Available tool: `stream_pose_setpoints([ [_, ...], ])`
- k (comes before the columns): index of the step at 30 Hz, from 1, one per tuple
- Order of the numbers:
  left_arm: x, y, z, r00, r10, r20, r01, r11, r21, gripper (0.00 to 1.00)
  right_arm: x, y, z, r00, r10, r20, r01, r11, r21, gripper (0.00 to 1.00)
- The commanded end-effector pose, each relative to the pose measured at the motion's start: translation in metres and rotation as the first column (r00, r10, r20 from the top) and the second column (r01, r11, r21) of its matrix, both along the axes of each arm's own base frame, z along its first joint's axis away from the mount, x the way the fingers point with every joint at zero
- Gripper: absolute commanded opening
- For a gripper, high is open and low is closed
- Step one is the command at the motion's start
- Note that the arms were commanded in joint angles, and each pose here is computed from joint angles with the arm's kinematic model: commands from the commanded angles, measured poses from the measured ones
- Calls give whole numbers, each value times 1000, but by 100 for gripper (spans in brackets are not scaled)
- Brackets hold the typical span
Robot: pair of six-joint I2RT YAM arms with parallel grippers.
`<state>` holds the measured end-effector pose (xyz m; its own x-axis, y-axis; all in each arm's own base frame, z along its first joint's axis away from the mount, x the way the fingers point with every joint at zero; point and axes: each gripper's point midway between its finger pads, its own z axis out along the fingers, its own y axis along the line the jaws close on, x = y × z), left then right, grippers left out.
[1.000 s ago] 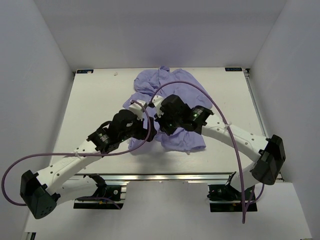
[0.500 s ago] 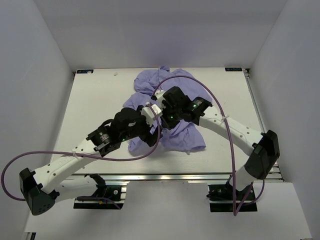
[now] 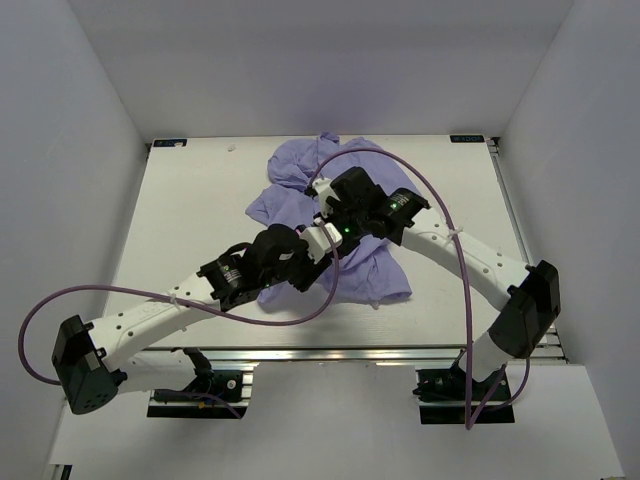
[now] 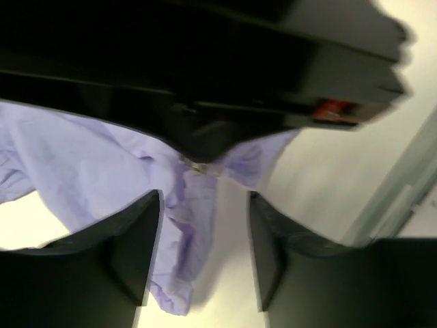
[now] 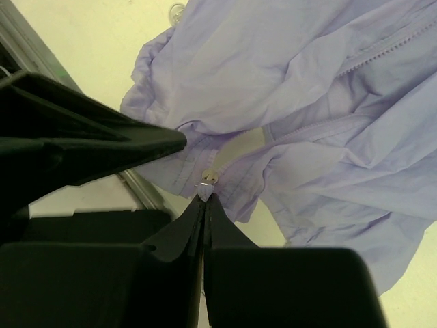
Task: Zip up the jacket
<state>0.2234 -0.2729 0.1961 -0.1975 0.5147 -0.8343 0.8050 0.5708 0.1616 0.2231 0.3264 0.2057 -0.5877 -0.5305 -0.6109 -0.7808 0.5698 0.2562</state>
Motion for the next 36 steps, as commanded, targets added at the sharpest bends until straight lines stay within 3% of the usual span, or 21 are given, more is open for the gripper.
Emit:
stream_pose_setpoints([
  [1,9,5,6,998,32,62,-32,999,1,60,-2,7,17,1000,11,-8,-11,999,51,0],
  [4,9,4,2,998,36,57,-37,999,7,46,-2,6,20,1000,7,-6,-7,998,56,0],
  [7,11,7,1,997,51,65,-52,999,14,40,-2,6,20,1000,3,-10,-3,998,62,0],
  [19,13,5,-10,998,48,51,-50,998,44,44,-1,4,25,1000,-5,-22,7,997,80,0],
  [23,16,2,-9,997,44,56,-46,998,44,41,1,3,24,1000,-9,-23,10,997,80,0],
  [27,16,-1,-3,997,34,67,-35,999,18,21,1,4,20,1000,-6,-30,8,997,77,0],
  [29,16,-4,5,996,28,83,-27,1000,-12,3,2,3,19,1000,-10,-29,12,997,71,0],
  [36,6,-9,18,996,-24,86,30,998,-63,0,37,-3,7,992,-124,30,124,992,5,0],
])
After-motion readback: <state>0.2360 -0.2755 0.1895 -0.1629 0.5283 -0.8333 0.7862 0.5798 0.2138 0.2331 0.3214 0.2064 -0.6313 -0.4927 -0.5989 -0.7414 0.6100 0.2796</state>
